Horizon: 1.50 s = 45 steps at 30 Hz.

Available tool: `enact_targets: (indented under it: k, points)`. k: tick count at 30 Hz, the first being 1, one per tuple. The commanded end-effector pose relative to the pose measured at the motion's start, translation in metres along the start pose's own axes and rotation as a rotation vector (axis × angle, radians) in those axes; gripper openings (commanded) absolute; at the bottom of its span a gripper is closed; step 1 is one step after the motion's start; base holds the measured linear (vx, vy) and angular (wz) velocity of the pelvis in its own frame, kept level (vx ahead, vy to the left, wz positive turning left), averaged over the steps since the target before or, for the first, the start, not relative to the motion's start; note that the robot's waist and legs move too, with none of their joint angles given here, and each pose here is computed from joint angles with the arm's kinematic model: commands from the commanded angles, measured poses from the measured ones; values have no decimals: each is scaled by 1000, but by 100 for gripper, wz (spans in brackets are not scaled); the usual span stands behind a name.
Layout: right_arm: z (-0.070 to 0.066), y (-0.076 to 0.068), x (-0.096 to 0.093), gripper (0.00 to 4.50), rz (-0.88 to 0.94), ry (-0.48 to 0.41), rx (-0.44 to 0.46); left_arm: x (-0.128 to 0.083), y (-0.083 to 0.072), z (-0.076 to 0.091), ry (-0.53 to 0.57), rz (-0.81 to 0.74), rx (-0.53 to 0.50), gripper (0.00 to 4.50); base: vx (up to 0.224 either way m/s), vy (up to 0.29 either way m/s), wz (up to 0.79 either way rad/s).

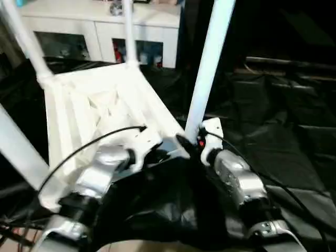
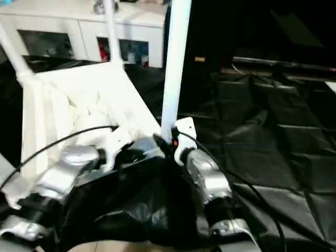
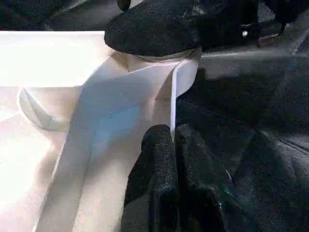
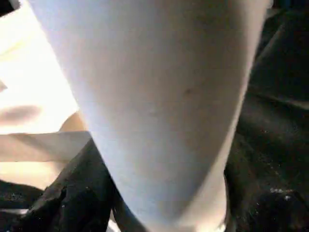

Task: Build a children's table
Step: Rotate leg to tighten

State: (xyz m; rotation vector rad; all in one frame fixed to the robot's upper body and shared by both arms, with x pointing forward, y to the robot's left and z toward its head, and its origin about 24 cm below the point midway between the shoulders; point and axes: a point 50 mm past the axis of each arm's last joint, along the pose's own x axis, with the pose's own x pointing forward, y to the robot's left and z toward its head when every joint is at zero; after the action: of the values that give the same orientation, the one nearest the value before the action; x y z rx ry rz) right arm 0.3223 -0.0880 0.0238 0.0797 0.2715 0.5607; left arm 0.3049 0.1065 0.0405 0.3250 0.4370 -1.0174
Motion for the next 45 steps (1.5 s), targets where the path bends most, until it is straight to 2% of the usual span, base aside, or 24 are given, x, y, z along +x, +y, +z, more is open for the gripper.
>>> enact_targets:
  k: [1,4,8,12,15,20,23,25,26,29,34,39,45]
  points:
    - [-10,39,9,342,204,46,-13,22,-24,8,-22,-103,-6,0,0,0,0]
    - [-4,30,2,366,259,30,0,20,-26,8,-21,-147,8,0,0,0,0]
    - [4,18,-11,399,356,38,-51,13,-28,6,-8,-219,20,0,0,0,0]
    - [13,5,-31,399,501,68,-106,-2,-30,0,28,-322,35,0,0,0,0]
    - [13,0,-40,399,575,109,-125,-11,-30,-5,44,-375,47,0,0,0,0]
    - [15,2,-52,399,716,165,-138,-35,-20,-14,66,-407,51,0,0,0,0]
    - [17,3,-53,399,750,174,-143,-39,-17,-15,70,-408,45,0,0,0,0]
    - [16,1,-53,399,783,217,-154,-50,-5,-17,101,-389,54,0,0,0,0]
    - [15,0,-53,399,784,220,-154,-51,-4,-17,103,-389,55,0,0,0,0]
    - [13,-3,-52,366,795,251,-162,-57,2,-18,124,-389,64,0,0,0,0]
    - [16,-4,-51,329,802,261,-166,-59,3,-16,136,-422,68,0,0,0,0]
    - [12,0,-49,282,812,263,-157,-58,2,-15,141,-432,67,0,0,0,0]
    - [7,5,-44,265,769,235,-142,-51,2,-14,116,-407,57,0,0,0,0]
